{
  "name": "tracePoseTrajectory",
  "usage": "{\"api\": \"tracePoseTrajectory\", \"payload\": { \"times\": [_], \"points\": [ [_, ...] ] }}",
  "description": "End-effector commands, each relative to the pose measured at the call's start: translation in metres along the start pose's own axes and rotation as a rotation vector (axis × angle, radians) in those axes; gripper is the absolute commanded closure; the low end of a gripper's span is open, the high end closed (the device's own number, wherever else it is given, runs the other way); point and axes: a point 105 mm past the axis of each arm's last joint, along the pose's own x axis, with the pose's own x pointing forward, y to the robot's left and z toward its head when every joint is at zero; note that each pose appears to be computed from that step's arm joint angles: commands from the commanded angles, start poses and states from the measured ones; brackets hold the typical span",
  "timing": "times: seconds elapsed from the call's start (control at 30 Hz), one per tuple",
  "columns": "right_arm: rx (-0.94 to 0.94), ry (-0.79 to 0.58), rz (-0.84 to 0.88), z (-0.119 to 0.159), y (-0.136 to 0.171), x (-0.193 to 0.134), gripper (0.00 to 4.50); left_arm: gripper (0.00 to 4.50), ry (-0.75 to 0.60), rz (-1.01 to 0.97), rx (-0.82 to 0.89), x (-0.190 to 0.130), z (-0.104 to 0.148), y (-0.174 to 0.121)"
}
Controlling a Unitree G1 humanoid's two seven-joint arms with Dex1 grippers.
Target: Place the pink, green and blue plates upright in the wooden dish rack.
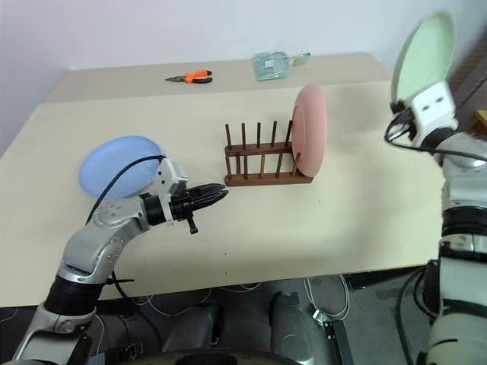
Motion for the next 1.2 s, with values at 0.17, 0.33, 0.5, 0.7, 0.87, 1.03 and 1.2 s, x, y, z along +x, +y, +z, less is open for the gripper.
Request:
{"api": "tracePoseTrajectory", "payload": {
  "times": [0.17,0.33,0.5,0.7,0.87,1.03,1.2],
  "points": [
    [0.454,-0.511,0.599,0.173,0.085,-0.043,4.47,3.91,0.027,-0.005,0.023,-0.008,-0.003,0.005],
    [0.716,-0.506,0.907,0.189,0.142,-0.049,4.47,3.91,0.020,0.001,0.021,-0.011,-0.001,0.010],
    [0.777,-0.303,0.869,0.147,0.168,-0.015,4.47,3.91,0.026,-0.010,0.023,-0.013,-0.003,0.006],
    [0.831,-0.236,0.807,0.116,0.155,0.000,4.47,3.91,0.026,0.011,0.020,-0.016,-0.005,0.004],
    [0.783,-0.130,0.783,0.086,0.154,0.003,4.47,3.91,0.026,0.014,0.020,-0.015,-0.005,0.002],
    [0.749,-0.069,0.763,0.064,0.152,0.004,4.47,3.91,0.023,0.008,0.025,-0.012,-0.004,0.003],
    [0.714,-0.034,0.784,0.055,0.155,0.003,4.47,3.91,0.022,0.001,0.029,-0.010,-0.004,0.003]
  ]
}}
